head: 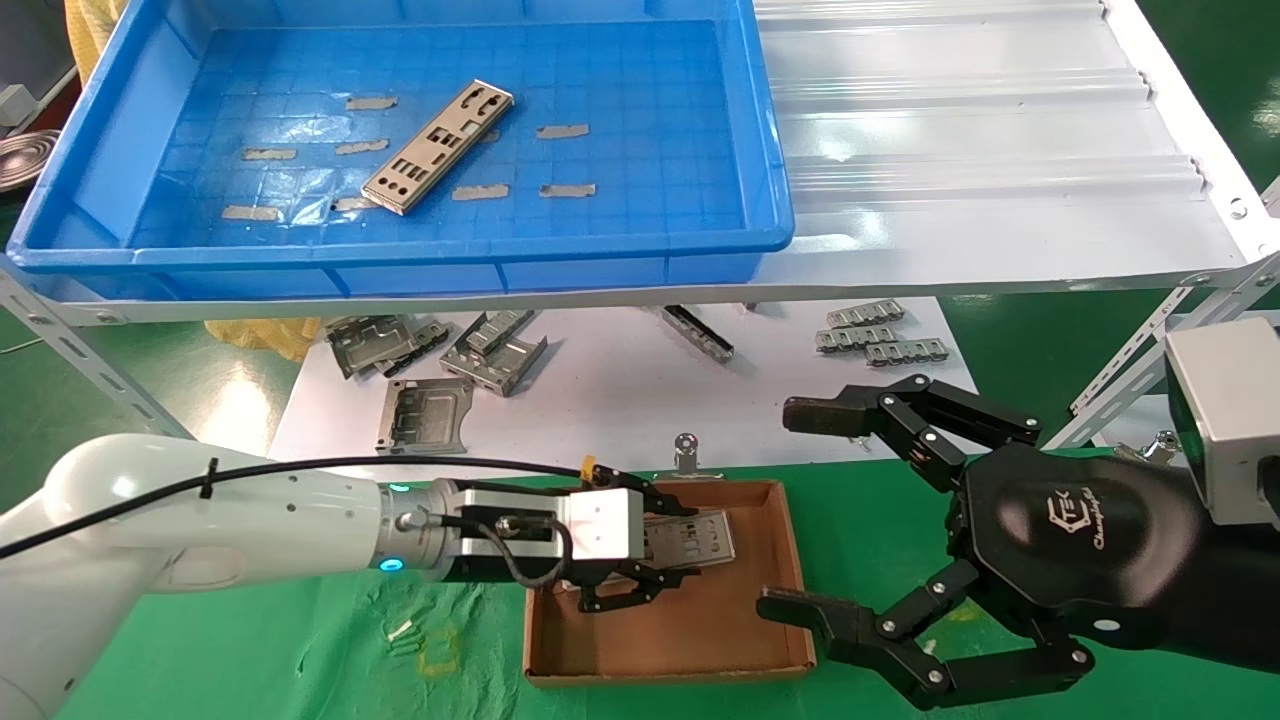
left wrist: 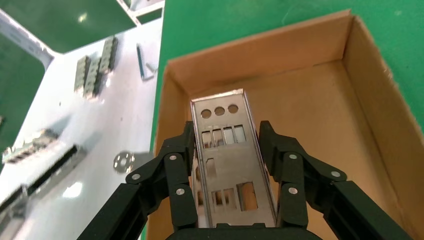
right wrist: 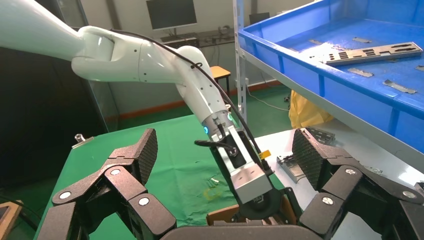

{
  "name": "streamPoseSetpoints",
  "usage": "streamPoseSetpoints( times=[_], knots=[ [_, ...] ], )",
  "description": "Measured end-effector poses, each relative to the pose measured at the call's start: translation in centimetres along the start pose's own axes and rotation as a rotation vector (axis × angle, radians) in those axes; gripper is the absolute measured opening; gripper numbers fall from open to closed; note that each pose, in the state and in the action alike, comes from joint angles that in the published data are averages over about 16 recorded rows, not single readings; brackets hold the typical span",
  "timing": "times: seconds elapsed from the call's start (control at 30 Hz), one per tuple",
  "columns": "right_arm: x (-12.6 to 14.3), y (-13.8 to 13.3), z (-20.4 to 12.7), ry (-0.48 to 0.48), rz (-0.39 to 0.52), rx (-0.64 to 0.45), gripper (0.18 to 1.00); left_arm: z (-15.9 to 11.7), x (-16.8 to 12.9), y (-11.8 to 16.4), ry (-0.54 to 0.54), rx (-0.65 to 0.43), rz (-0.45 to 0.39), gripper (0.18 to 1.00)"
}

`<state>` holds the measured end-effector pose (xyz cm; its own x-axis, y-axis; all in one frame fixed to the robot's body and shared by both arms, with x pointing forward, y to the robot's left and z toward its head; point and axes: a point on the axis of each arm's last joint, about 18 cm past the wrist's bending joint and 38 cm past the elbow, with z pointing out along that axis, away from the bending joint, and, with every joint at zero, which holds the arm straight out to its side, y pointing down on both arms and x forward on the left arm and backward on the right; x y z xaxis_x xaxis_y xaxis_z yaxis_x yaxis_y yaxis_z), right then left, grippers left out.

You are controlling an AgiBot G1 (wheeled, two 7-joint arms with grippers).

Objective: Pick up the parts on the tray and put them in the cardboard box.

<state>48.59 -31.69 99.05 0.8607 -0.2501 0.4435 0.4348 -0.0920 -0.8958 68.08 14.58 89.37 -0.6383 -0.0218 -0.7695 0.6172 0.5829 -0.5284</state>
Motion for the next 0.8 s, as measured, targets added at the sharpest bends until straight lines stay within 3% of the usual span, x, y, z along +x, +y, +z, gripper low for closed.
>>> streamPoseSetpoints(
  times=[0.2, 0.33, 0.8],
  knots=[
    [0.0, 0.0, 0.0, 0.000, 0.000, 0.000, 1.000, -0.1, 0.1, -0.1, -0.010, 0.024, 0.016, 0.547],
    [0.0, 0.0, 0.0, 0.000, 0.000, 0.000, 1.000, -0.8, 0.2, -0.1, -0.011, 0.052, -0.019, 0.614],
    [0.0, 0.0, 0.0, 0.000, 0.000, 0.000, 1.000, -4.9, 0.8, 0.5, -0.018, 0.193, -0.359, 0.853]
  ],
)
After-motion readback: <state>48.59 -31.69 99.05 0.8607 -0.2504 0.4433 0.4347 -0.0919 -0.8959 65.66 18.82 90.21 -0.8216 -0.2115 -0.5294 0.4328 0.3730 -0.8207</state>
